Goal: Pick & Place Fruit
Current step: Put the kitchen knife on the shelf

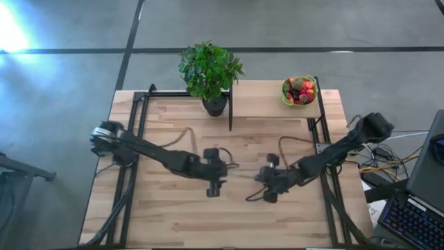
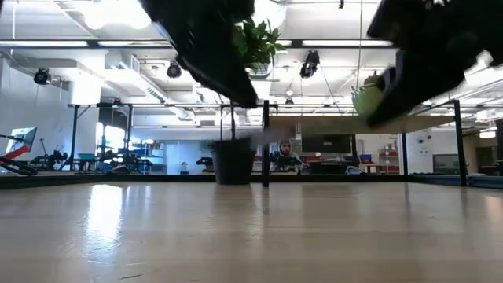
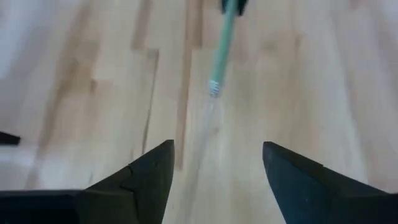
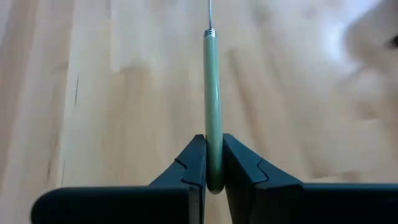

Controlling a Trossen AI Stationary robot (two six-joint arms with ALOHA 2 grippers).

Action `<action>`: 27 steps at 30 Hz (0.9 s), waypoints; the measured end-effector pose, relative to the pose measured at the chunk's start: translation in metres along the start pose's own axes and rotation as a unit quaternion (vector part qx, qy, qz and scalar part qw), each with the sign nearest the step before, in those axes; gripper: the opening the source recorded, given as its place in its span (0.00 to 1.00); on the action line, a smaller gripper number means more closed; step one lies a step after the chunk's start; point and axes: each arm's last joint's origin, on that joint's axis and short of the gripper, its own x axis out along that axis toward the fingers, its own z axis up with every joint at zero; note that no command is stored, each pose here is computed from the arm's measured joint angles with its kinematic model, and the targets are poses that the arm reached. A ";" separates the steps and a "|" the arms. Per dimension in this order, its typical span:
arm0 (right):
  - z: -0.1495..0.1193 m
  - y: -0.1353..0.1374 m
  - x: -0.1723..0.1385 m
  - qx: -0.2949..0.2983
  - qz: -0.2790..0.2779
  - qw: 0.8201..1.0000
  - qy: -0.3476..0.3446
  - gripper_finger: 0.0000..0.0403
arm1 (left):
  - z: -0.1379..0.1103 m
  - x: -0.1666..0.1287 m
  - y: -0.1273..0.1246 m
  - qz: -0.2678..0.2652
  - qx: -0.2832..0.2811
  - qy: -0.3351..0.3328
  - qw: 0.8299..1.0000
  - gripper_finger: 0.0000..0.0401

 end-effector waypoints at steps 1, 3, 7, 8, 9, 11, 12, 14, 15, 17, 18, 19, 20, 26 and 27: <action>0.003 -0.003 -0.008 0.003 -0.005 1.000 -0.010 0.06 | -0.003 -0.008 0.003 -0.004 -0.008 -0.025 1.000 0.62; 0.010 -0.010 -0.024 0.006 -0.026 0.999 -0.031 0.06 | -0.009 -0.021 0.009 -0.011 -0.021 -0.079 0.997 0.62; 0.029 -0.021 -0.053 0.002 -0.099 0.993 -0.067 0.06 | -0.022 -0.045 0.021 -0.023 -0.034 -0.178 0.983 0.62; 0.035 -0.023 -0.060 0.000 -0.124 0.989 -0.077 0.06 | -0.026 -0.050 0.024 -0.025 -0.034 -0.196 0.980 0.62; 0.041 -0.026 -0.066 -0.002 -0.150 0.985 -0.086 0.06 | -0.029 -0.055 0.026 -0.027 -0.033 -0.216 0.975 0.62; 0.052 -0.031 -0.076 -0.014 -0.204 0.975 -0.092 0.06 | -0.033 -0.066 0.030 -0.030 -0.034 -0.256 0.966 0.62; 0.057 -0.033 -0.079 -0.020 -0.232 0.968 -0.094 0.06 | -0.036 -0.071 0.032 -0.031 -0.035 -0.270 0.962 0.62; 0.069 -0.037 -0.084 -0.028 -0.282 0.954 -0.098 0.06 | -0.040 -0.080 0.035 -0.033 -0.035 -0.300 0.953 0.62; 0.073 -0.040 -0.085 -0.034 -0.303 0.948 -0.094 0.06 | -0.043 -0.084 0.037 -0.033 -0.034 -0.308 0.950 0.62; 0.084 -0.045 -0.085 -0.036 -0.336 0.937 -0.087 0.06 | -0.048 -0.090 0.040 -0.033 -0.034 -0.321 0.946 0.62; 0.089 -0.047 -0.084 -0.037 -0.349 0.933 -0.081 0.06 | -0.051 -0.093 0.041 -0.033 -0.034 -0.325 0.944 0.62; 0.094 -0.050 -0.082 -0.039 -0.363 0.928 -0.072 0.06 | -0.054 -0.096 0.043 -0.034 -0.035 -0.328 0.944 0.62; 0.099 -0.053 -0.080 -0.039 -0.374 0.925 -0.064 0.06 | -0.056 -0.098 0.044 -0.034 -0.036 -0.330 0.943 0.62; 0.120 -0.074 -0.063 -0.053 -0.446 0.894 0.013 0.06 | -0.068 -0.105 0.048 -0.035 -0.040 -0.342 0.938 0.62; 0.122 -0.077 -0.061 -0.051 -0.456 0.888 0.027 0.06 | -0.069 -0.105 0.048 -0.036 -0.040 -0.342 0.938 0.62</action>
